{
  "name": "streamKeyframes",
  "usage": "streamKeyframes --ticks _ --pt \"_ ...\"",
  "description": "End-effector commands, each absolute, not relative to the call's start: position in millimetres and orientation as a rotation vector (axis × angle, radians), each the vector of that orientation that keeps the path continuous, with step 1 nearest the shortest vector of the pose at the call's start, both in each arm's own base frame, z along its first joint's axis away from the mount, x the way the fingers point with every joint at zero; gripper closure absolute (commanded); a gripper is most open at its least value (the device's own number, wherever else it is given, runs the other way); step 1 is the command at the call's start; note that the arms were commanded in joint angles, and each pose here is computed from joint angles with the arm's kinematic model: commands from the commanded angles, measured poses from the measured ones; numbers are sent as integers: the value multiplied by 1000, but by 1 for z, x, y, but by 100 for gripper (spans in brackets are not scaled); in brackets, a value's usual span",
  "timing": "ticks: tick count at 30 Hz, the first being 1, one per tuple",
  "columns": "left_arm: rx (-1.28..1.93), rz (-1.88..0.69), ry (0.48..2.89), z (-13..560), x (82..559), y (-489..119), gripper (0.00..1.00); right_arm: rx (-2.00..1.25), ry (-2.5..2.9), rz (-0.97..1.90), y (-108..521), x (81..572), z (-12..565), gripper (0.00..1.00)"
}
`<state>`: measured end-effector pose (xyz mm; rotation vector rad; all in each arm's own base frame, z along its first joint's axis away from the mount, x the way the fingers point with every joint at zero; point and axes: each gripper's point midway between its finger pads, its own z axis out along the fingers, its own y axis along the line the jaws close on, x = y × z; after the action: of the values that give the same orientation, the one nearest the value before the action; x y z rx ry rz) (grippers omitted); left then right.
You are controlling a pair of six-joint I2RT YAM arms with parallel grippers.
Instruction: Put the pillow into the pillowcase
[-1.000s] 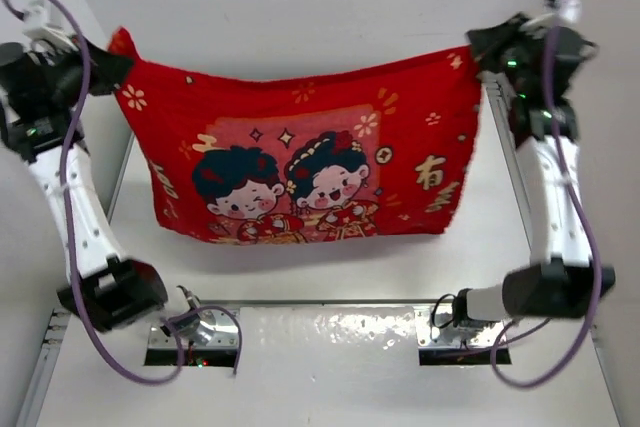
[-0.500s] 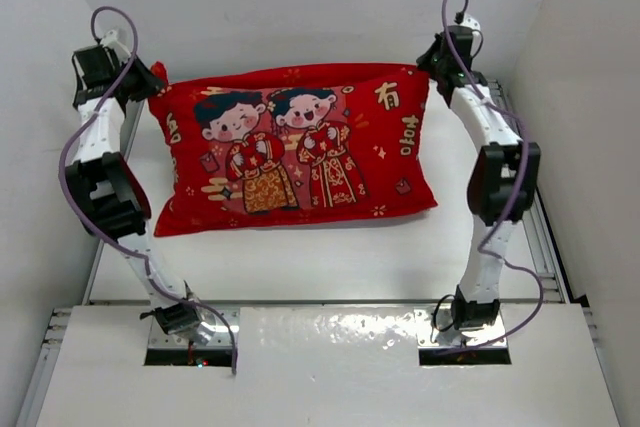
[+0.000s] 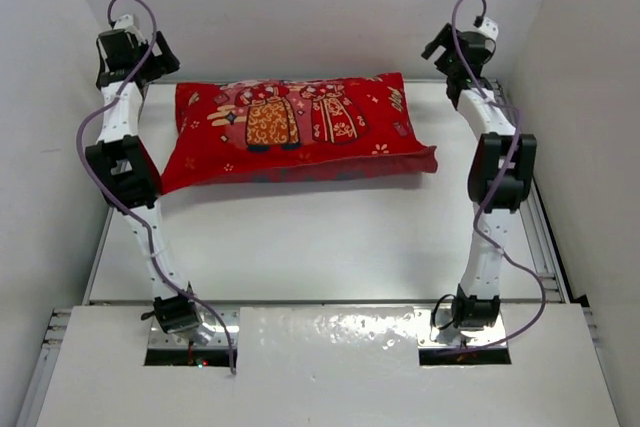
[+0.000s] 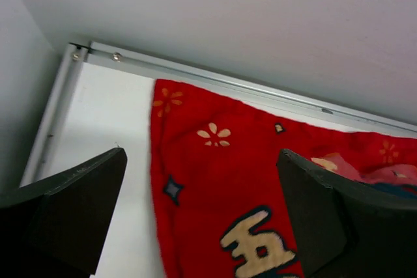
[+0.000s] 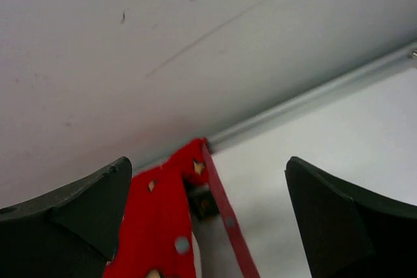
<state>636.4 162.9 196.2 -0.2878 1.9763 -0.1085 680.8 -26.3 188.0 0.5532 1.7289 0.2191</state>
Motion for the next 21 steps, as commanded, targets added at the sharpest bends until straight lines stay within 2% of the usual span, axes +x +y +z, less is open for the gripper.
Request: streamKeyframes --ticks 1,3,5,6,7,9,10,13,17,19,20,21 --pt "-195 14 1812 292 623 178 0 428 1610 201 -24 647 271 1" --pt "-100 33 1810 326 596 165 0 355 1679 239 -9 613 270 1" --pt "-16 25 1846 325 577 152 0 260 1734 311 12 587 265 1" --pt "19 -39 1924 292 565 137 0 225 1767 347 28 564 259 1" --pt "63 -52 1913 305 549 121 0 188 1780 371 36 555 255 1" --pt "139 -107 2003 268 531 97 0 8 1808 415 88 531 251 1" --pt "179 -127 2009 268 524 77 0 -14 1824 402 97 527 247 2" --pt "222 -166 2080 227 512 48 0 58 1909 364 112 524 216 1" --pt "252 1 2196 165 499 52 0 237 2079 408 111 510 141 1" --pt "285 -10 2239 148 489 47 0 277 2128 452 115 496 117 1" --pt "299 -30 2279 130 478 44 0 300 2179 460 113 478 92 10" --pt "305 -27 2276 130 474 42 0 311 2196 486 115 468 83 15"
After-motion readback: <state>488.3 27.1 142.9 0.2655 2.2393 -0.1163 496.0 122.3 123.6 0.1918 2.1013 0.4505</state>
